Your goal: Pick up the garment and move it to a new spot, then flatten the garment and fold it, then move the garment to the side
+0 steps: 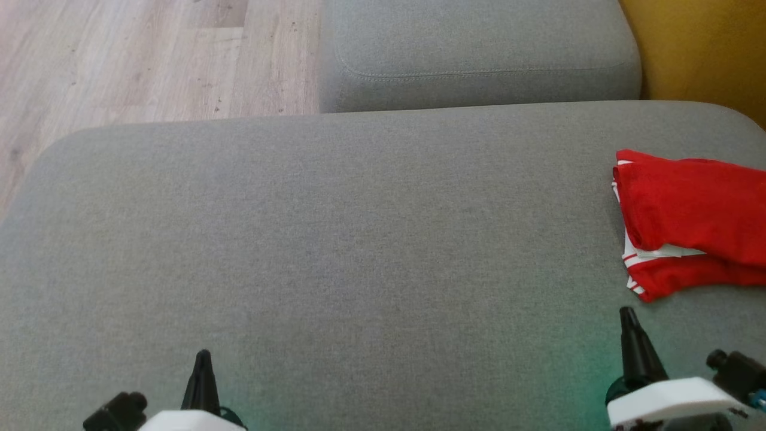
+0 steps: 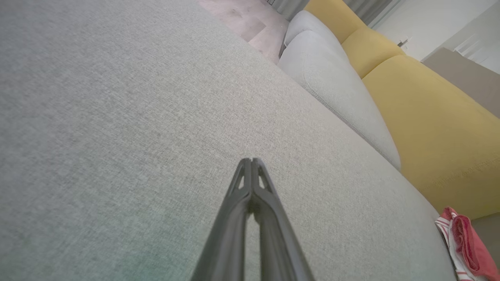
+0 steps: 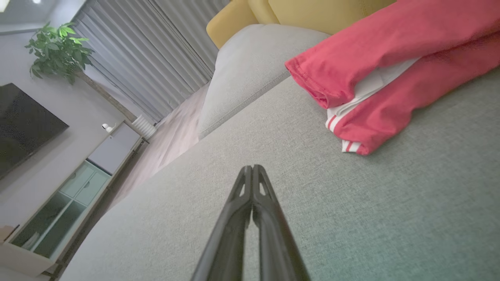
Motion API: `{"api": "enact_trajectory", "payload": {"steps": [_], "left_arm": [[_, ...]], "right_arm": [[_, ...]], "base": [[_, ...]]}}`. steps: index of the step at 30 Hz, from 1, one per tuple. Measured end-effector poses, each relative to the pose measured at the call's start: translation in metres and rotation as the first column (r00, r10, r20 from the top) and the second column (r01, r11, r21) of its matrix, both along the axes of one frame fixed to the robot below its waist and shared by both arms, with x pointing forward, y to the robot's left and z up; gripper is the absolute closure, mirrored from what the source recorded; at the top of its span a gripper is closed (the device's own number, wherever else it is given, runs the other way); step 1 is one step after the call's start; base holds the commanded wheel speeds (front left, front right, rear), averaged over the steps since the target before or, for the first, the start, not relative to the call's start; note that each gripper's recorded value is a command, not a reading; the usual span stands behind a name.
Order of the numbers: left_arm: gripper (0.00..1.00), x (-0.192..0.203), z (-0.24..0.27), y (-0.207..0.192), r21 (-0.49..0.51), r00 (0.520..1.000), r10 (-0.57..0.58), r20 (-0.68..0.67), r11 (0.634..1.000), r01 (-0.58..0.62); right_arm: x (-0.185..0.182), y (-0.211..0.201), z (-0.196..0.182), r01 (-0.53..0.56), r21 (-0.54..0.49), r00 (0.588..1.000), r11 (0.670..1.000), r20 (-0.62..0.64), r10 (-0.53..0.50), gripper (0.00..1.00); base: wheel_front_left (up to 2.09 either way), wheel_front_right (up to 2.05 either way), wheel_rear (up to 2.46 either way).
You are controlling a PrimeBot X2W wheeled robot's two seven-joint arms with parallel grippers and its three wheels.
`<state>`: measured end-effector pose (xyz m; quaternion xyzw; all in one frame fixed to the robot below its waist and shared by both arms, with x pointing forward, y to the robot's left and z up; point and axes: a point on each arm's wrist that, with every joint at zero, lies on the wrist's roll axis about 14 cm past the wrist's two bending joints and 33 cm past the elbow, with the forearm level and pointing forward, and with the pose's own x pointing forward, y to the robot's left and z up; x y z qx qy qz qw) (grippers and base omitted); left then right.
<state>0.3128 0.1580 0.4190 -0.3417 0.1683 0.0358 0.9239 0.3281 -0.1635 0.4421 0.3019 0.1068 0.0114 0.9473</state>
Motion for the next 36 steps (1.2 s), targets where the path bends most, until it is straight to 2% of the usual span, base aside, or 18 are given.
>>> {"api": "enact_trajectory", "payload": {"steps": [19, 36], "left_arm": [[1.00, 0.016, 0.009, 0.006, -0.195, 0.998, 0.064, 0.004, 0.979, -0.062], [1.00, 0.027, 0.017, 0.010, -0.363, 0.994, 0.108, 0.009, 0.927, -0.097]], "right_arm": [[0.009, -0.009, 0.004, 0.072, 0.216, 0.997, 0.974, -0.014, -0.070, 1.00], [0.018, -0.018, 0.010, 0.131, 0.403, 0.991, 0.906, -0.029, -0.131, 1.00]], "base": [[0.00, 0.00, 0.00], [0.00, 0.00, 0.00]]}}
